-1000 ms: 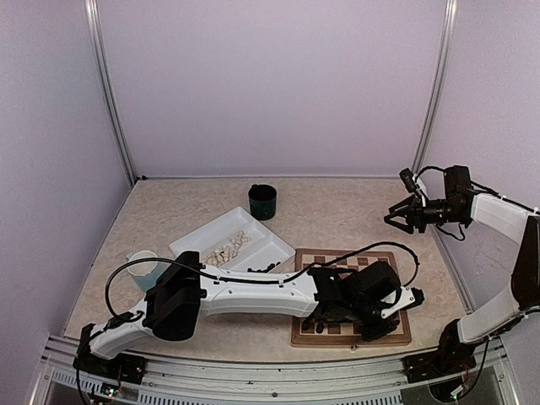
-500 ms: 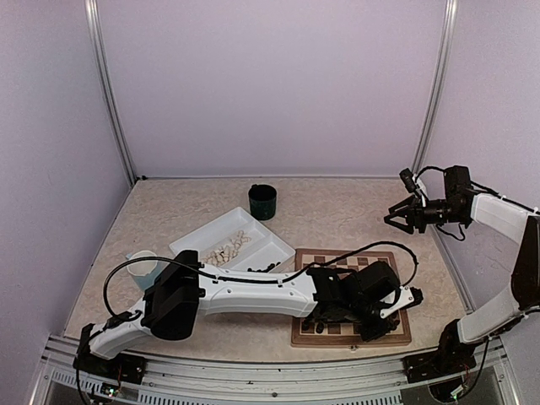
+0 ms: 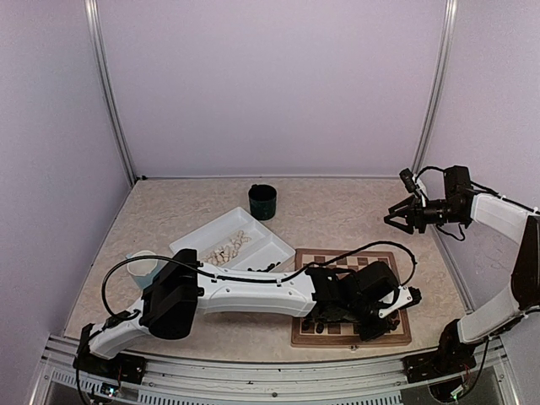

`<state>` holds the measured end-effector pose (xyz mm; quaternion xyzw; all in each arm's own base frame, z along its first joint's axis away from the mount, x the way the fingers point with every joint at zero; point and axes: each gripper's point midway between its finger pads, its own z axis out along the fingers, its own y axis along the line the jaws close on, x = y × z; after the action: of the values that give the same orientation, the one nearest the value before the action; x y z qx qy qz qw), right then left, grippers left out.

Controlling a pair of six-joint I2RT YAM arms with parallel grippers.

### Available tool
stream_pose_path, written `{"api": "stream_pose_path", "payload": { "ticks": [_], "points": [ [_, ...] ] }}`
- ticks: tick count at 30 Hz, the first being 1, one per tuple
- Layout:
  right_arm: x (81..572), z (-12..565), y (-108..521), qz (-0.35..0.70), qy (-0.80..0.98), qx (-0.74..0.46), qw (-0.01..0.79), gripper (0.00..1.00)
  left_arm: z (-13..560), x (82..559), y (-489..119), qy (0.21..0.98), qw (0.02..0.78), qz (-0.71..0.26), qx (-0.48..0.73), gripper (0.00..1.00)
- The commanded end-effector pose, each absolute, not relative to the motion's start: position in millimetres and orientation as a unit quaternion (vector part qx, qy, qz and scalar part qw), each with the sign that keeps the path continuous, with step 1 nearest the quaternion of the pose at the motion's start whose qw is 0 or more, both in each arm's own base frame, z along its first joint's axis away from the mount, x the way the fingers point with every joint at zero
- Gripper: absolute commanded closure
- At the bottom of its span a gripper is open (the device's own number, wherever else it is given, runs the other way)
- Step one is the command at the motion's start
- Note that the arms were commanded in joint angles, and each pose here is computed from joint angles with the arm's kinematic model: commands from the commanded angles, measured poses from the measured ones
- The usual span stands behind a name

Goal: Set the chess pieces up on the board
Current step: Place the knight at b8, then pick up the chess pile from the storage box.

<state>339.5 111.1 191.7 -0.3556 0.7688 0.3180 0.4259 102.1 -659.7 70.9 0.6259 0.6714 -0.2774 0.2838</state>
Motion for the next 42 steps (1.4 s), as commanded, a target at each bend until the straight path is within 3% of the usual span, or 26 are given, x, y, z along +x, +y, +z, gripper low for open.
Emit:
{"api": "stream_pose_path", "payload": {
  "ticks": [1,14,19,27,36,42],
  "points": [
    [338.4,193.9,114.2,0.329,0.762,-0.361,0.425,0.44,92.4,105.7,-661.2,0.669,0.299,-0.289,0.616,0.74],
    [337.3,194.6,115.1,0.333,0.761,-0.361,0.424,0.44,159.6,101.3,-664.8,0.642,0.342,-0.328,0.602,0.66],
    [337.2,195.3,115.1,0.333,0.76,-0.361,0.425,0.44,185.7,116.1,-643.7,0.65,0.37,-0.302,0.591,0.64],
    [335.8,195.2,115.4,0.33,0.758,-0.367,0.426,0.44,155.7,167.1,-551.3,0.731,0.34,-0.215,0.551,0.63],
    [335.9,206.5,114.6,0.315,0.751,-0.381,0.437,0.46,139.5,262.7,-414.6,0.857,0.327,-0.081,0.39,0.64],
    [343.9,220.2,115.0,0.31,0.747,-0.4,0.431,0.47,124.6,290.3,-341.6,0.901,0.289,-0.026,0.323,0.64]
  ]
}}
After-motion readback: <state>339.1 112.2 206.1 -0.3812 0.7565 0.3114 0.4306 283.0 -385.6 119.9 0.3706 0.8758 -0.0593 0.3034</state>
